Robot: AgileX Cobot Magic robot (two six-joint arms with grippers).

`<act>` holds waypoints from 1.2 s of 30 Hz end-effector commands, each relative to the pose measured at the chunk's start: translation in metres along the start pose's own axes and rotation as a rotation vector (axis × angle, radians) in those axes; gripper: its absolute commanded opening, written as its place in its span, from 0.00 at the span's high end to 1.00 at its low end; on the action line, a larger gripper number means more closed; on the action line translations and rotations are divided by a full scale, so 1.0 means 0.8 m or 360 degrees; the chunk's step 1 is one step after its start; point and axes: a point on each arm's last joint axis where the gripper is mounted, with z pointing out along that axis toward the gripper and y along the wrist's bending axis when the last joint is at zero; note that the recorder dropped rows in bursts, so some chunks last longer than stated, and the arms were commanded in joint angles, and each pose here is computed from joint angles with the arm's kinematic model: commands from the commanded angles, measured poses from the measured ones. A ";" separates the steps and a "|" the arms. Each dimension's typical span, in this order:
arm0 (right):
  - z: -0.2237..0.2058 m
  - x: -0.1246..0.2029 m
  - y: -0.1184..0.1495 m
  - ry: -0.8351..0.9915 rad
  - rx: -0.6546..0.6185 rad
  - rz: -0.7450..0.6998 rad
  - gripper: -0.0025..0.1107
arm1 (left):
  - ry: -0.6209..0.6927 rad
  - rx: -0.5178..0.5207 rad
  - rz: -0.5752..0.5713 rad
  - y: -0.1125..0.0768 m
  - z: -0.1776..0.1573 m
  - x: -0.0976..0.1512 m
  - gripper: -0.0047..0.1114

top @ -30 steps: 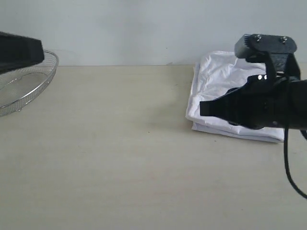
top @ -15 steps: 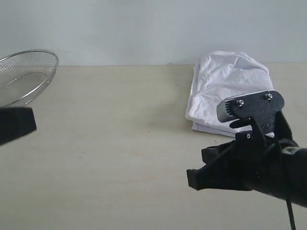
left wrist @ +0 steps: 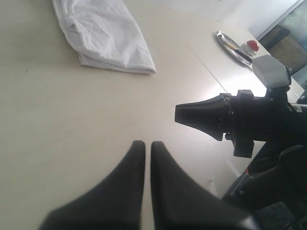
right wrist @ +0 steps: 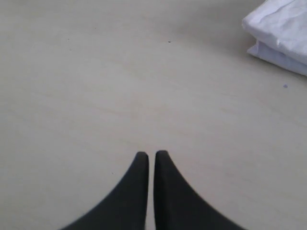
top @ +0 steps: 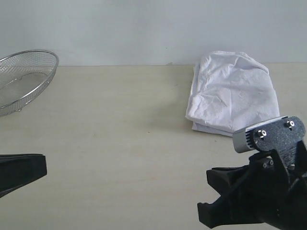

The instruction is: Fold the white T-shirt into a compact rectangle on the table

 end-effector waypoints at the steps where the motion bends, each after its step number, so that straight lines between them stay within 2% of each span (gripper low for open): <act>1: -0.002 0.001 -0.001 -0.0008 0.0000 0.0008 0.98 | -0.0008 -0.0005 0.0021 0.000 -0.001 0.001 0.92; 10: -0.002 0.001 -0.001 -0.0008 0.0000 0.0008 0.98 | -0.0012 -0.0010 0.0025 0.000 -0.001 0.001 0.92; 13: -0.002 0.001 -0.001 -0.0008 0.0000 0.0008 0.98 | -0.0086 -0.0128 0.0118 0.009 -0.001 -0.004 0.92; 18: -0.002 0.001 -0.001 -0.0008 0.0000 0.0008 0.98 | -0.0222 -0.0363 0.0168 0.023 -0.007 -0.014 0.92; 20: -0.002 0.001 -0.001 -0.0008 0.0000 0.0008 0.98 | -0.0340 -0.0511 0.0267 0.026 -0.017 -0.020 0.92; 21: -0.002 0.001 -0.001 -0.0008 0.0000 0.0008 0.98 | -0.0469 -0.0621 0.0298 0.028 -0.027 -0.027 0.92; 25: -0.002 0.001 -0.001 -0.0008 0.0000 0.0008 0.98 | -0.0957 -0.0866 0.0398 0.017 -0.073 -0.039 0.92; 29: -0.002 0.001 -0.001 -0.0008 0.0000 0.0008 0.98 | -0.1248 -0.0972 0.0569 0.001 -0.107 -0.036 0.92; 32: -0.002 0.001 -0.001 -0.0008 0.0000 0.0008 0.98 | -0.1334 -0.0997 0.0744 -0.011 -0.122 -0.029 0.92; 36: -0.002 0.001 -0.001 -0.0008 0.0000 0.0008 0.98 | -0.1461 -0.1007 0.0832 -0.021 -0.137 -0.022 0.92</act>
